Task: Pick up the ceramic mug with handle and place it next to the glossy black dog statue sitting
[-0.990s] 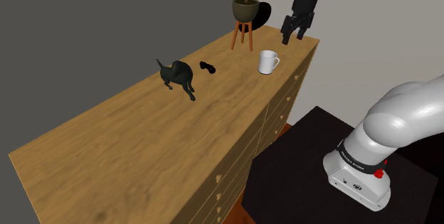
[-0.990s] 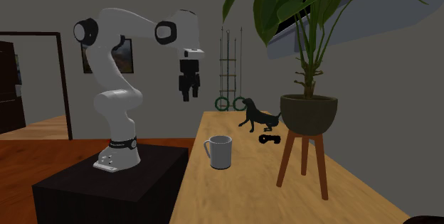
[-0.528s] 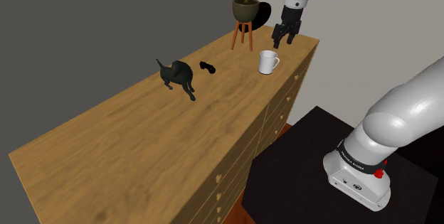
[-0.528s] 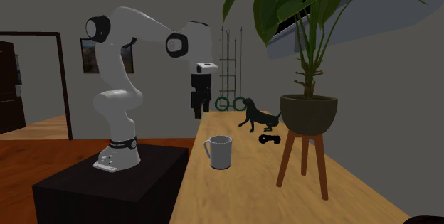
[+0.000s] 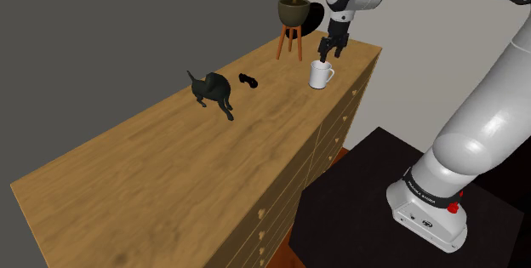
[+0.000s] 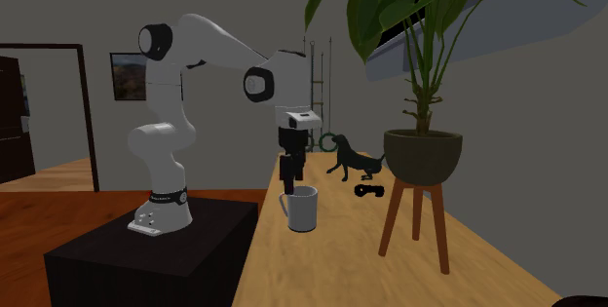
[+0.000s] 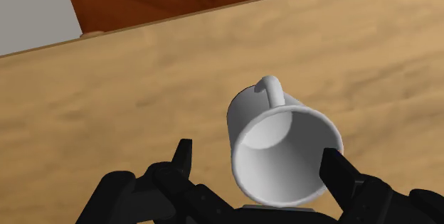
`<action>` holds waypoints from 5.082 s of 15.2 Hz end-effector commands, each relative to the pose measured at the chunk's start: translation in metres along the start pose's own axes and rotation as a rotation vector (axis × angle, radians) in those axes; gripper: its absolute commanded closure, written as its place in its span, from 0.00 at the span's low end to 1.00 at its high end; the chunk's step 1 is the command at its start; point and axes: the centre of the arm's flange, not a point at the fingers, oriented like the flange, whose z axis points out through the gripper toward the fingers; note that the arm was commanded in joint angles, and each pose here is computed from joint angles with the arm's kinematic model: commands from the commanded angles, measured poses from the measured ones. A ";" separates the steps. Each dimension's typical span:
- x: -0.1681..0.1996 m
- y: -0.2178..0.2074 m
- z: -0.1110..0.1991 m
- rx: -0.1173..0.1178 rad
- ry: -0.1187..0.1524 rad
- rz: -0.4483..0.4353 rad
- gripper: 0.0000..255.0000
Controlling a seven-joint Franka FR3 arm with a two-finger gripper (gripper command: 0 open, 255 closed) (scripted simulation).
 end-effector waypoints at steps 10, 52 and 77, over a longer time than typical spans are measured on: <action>0.012 0.011 0.053 0.001 0.000 -0.002 0.00; 0.011 0.002 -0.084 0.001 0.000 -0.002 1.00; 0.011 -0.006 -0.216 0.001 0.000 -0.002 1.00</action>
